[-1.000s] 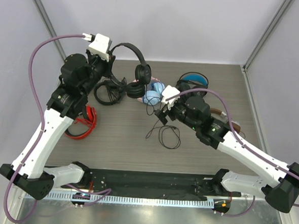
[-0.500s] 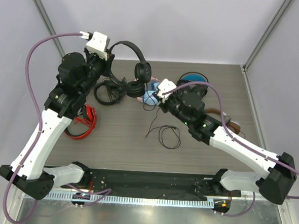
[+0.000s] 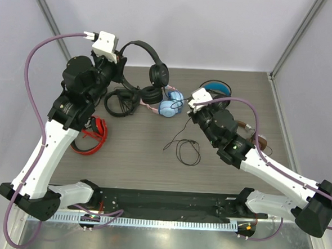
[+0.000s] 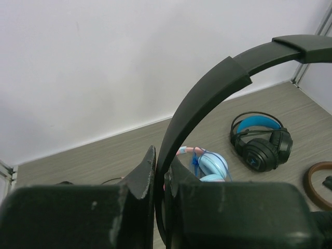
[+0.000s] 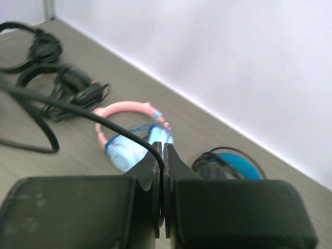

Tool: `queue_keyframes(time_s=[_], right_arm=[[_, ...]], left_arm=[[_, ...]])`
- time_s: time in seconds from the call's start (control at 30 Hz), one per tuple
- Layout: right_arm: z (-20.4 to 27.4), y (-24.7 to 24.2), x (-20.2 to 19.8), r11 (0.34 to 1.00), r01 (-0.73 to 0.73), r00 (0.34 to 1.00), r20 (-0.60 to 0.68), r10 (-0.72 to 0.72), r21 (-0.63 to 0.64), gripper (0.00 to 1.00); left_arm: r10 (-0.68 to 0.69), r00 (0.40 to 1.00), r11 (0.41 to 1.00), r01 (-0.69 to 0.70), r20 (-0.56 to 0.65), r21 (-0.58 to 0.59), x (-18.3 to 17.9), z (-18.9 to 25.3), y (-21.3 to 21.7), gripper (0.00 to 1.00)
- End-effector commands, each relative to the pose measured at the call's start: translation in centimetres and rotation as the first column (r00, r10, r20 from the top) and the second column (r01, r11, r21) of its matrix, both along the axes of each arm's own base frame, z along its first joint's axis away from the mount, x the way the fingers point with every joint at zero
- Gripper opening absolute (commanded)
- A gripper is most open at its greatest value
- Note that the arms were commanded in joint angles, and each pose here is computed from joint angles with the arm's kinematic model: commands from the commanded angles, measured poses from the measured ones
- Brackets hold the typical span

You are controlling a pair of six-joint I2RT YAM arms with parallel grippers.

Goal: Wrap the headphones
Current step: Wrap the headphone cable with the right arm

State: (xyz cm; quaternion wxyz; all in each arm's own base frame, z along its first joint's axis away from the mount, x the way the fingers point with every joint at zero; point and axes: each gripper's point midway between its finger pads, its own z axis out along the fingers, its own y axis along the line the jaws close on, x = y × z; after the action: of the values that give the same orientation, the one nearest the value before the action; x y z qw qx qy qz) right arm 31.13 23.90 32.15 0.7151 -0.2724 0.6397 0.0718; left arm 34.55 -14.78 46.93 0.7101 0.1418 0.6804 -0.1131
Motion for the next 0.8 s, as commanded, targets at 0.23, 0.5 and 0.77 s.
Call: queue_keyframes(time_s=[0.23, 0.5, 0.77], right_arm=[[11.3, -7.5, 0.3, 0.946, 0.266, 0.931, 0.206, -0.302, 0.184, 0.01], [8.6, -10.0, -1.4, 0.941, 0.293, 0.934, 0.158, -0.320, 0.171, 0.01], [9.3, -12.5, -2.4, 0.918, 0.362, 0.905, 0.172, -0.388, 0.163, 0.01]], left_arm=[[0.164, 0.985, 0.985, -0.161, 0.049, -0.064, 0.2, 1.7, 3.4, 0.00], [0.189, 0.981, 0.978, -0.184, 0.045, -0.095, 0.5, 1.6, 4.0, 0.00], [0.272, 0.962, 0.955, -0.265, 0.038, -0.130, 0.7, 1.6, 5.8, 0.00]])
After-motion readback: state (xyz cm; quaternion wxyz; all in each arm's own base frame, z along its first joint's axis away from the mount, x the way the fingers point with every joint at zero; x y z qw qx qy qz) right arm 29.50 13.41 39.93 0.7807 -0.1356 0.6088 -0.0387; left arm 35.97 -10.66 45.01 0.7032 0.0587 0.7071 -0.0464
